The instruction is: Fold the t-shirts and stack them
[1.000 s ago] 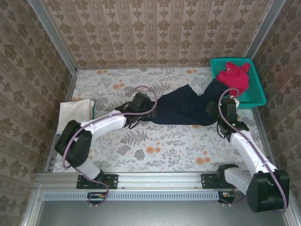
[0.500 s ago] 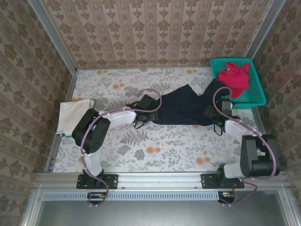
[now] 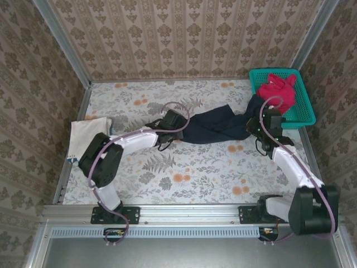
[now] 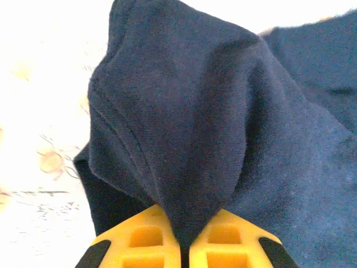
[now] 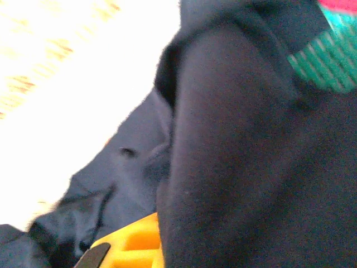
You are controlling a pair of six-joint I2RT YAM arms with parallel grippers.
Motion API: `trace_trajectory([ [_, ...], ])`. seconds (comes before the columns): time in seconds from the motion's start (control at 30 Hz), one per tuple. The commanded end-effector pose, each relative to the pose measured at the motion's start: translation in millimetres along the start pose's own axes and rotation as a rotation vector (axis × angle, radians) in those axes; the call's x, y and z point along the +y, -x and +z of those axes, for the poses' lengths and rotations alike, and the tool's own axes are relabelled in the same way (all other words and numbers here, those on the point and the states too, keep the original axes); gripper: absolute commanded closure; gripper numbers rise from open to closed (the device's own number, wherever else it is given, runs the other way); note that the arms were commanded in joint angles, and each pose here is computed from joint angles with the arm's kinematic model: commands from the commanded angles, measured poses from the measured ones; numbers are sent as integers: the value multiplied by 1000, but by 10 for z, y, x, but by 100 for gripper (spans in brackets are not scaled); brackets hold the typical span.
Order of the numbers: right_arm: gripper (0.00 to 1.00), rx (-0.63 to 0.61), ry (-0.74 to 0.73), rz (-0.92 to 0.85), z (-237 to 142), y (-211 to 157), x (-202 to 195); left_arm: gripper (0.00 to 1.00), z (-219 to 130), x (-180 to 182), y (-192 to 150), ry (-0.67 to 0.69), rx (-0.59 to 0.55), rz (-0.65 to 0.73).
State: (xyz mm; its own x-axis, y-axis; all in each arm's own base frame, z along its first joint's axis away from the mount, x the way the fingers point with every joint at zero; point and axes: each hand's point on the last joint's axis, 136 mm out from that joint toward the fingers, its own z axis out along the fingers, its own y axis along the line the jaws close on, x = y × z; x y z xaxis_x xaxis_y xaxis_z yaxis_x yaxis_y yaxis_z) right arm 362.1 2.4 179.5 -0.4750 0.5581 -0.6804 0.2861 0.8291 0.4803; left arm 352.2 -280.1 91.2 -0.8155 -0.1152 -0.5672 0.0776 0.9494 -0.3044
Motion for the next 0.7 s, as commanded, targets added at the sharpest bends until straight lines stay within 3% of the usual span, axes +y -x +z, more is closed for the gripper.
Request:
trace_trajectory([
  [0.0,100,-92,127,-72,-450,470,480,100,-480,28,601,40,-168,39],
  [0.33,100,-256,395,-200,-1384,1187,1434,100,-1648,198,1499,19,-469,19],
  [0.47,100,-249,529,-246,-1633,1174,1777,100,-2124,401,1602,57,-573,12],
  [0.67,100,-135,724,-335,-1842,843,2229,100,-2695,721,1534,101,-665,-12],
])
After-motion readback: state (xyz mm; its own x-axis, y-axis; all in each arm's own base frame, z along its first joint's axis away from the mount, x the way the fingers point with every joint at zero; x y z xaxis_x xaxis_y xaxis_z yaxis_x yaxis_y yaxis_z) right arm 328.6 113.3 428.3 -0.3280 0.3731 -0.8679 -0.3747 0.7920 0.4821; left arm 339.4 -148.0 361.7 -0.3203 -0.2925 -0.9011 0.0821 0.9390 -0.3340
